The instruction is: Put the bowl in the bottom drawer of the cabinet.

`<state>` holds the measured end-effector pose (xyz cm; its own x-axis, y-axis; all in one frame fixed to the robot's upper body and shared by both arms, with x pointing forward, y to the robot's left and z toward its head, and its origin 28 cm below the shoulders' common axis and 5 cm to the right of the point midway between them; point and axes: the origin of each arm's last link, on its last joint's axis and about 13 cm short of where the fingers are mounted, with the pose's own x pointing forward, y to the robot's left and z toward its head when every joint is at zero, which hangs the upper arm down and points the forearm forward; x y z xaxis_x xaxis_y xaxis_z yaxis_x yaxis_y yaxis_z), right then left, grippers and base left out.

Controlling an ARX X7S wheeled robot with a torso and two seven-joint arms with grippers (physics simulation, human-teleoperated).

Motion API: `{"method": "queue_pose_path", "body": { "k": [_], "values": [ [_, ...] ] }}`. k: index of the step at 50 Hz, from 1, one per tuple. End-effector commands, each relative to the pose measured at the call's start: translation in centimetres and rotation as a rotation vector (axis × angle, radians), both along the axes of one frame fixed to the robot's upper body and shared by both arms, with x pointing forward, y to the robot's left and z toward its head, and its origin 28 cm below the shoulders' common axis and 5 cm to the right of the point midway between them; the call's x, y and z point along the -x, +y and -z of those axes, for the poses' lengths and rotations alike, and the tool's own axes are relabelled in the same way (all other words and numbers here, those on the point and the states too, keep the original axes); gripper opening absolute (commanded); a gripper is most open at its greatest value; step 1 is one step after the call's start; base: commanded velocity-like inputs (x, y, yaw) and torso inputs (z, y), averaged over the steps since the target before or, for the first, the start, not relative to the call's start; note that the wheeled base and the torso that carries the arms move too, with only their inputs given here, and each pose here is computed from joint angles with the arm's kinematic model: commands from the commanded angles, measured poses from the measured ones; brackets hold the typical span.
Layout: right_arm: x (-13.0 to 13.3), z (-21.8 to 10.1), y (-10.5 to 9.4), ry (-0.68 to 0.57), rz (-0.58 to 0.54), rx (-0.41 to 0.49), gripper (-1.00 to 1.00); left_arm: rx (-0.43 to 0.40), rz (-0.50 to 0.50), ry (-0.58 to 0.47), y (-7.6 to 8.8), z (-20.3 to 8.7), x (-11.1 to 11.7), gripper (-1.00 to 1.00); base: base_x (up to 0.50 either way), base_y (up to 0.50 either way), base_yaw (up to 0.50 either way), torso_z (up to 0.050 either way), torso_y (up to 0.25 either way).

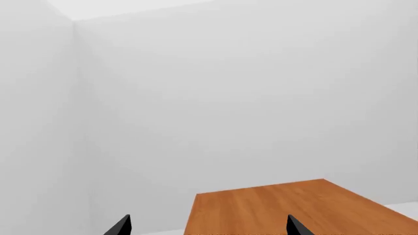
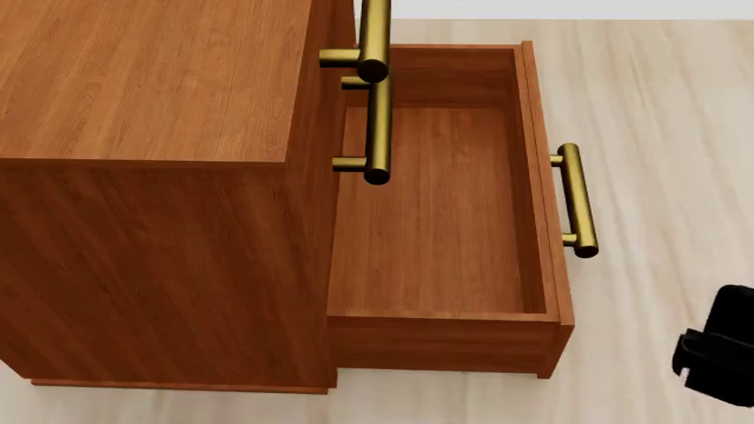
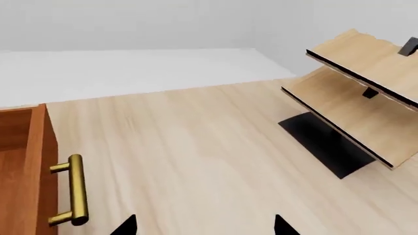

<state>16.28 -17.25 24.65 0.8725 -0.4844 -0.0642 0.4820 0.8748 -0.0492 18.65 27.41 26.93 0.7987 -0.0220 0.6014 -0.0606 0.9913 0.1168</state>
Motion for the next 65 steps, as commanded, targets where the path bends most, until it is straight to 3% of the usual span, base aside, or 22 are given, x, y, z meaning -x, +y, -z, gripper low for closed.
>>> {"method": "queue_pose_path", "body": {
  "k": [1, 4, 6, 18, 20, 25, 37, 65],
  "values": [
    [1.0, -0.2, -1.0, 0.074, 0.05, -0.095, 1.0, 0.003, 0.002, 0.003, 0.1, 0.3, -0.1, 1.0, 0.0, 0.0, 0.0, 0.0, 0.0],
    [1.3, -0.2, -1.3, 0.086, 0.055, -0.156, 1.0, 0.003, 0.0, 0.007, 0.2, 0.3, -0.2, 1.0, 0.0, 0.0, 0.0, 0.0, 0.0],
    [1.5, 0.0, -1.4, 0.094, 0.078, -0.102, 1.0, 0.001, 0.001, 0.004, 0.2, 0.2, -0.1, 1.0, 0.0, 0.0, 0.0, 0.0, 0.0],
    [2.4, -1.0, -2.2, 0.067, 0.151, -0.189, 1.0, 0.005, 0.005, -0.008, 0.1, -0.1, 0.1, 1.0, 0.0, 0.0, 0.0, 0.0, 0.0],
    [2.5, -1.0, -2.4, 0.056, 0.177, -0.24, 1.0, 0.006, 0.004, -0.007, 0.1, -0.1, 0.0, 1.0, 0.0, 0.0, 0.0, 0.0, 0.0],
    [2.8, -0.9, -2.7, 0.063, 0.189, -0.234, 1.0, 0.009, 0.008, -0.008, 0.1, -0.1, 0.0, 1.0, 0.0, 0.0, 0.0, 0.0, 0.0],
    [3.1, 0.0, -3.4, 0.09, 0.228, -0.319, 1.0, 0.007, 0.009, -0.007, 0.1, -0.1, -0.1, 1.0, 0.0, 0.0, 0.0, 0.0, 0.0],
    [3.6, 1.6, -6.6, 0.104, 0.385, -0.378, 1.0, 0.01, 0.013, -0.006, 0.1, 0.1, -0.1, 1.0, 0.0, 0.0, 0.0, 0.0, 0.0]
  ]
}}
